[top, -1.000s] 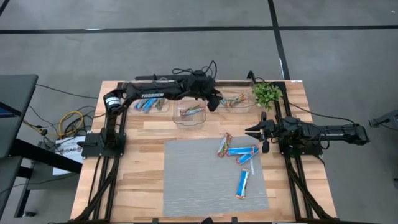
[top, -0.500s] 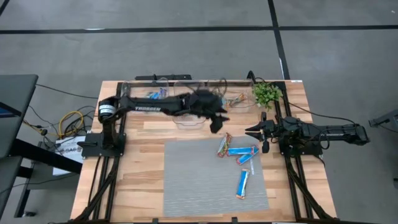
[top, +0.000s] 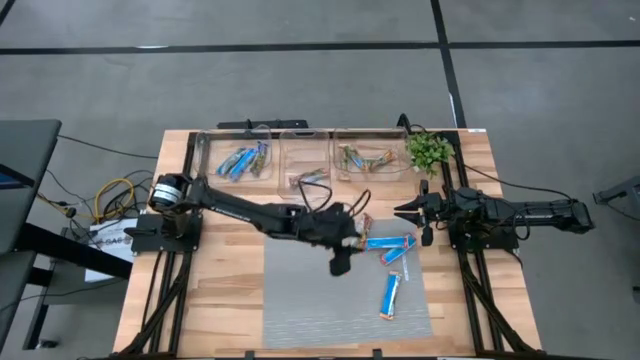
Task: Pick and place Granola Bars by type
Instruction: Put the red granola bar into the middle transparent bin
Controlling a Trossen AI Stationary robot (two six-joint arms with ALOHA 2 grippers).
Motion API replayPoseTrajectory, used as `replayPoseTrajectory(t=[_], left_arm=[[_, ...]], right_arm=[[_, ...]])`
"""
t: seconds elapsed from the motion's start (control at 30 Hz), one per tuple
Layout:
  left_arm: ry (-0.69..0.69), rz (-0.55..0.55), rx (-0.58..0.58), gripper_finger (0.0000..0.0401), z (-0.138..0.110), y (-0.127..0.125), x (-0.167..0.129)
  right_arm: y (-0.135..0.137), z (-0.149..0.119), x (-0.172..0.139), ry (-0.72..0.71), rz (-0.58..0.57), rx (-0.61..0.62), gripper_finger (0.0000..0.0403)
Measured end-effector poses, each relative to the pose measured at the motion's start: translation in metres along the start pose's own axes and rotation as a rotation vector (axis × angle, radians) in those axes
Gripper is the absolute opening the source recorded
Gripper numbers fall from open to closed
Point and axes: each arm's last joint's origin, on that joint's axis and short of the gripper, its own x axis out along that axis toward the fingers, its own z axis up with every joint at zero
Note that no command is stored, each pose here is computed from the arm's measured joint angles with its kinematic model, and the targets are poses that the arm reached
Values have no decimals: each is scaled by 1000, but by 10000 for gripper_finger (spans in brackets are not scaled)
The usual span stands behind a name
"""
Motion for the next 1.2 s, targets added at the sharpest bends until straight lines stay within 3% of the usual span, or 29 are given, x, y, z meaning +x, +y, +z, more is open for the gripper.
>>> replayPoseTrajectory(t=[0.2, 0.3, 0.53, 0.87, 1.2], left_arm=[[82, -175, -140, 185, -66, 12, 2], [108, -201, -202, 185, -106, 21, -8], [190, -194, -225, 185, -177, 38, -67], [156, -170, -157, 185, -224, 62, -151], [47, -154, -89, 185, -246, 74, -184]], right_arm=[[0, 0, 0, 0, 0, 0, 59], [0, 0, 0, 0, 0, 0, 59], [0, 0, 0, 3, 1, 0, 59], [0, -1, 0, 7, 1, 0, 59], [0, -1, 0, 7, 1, 0, 59]])
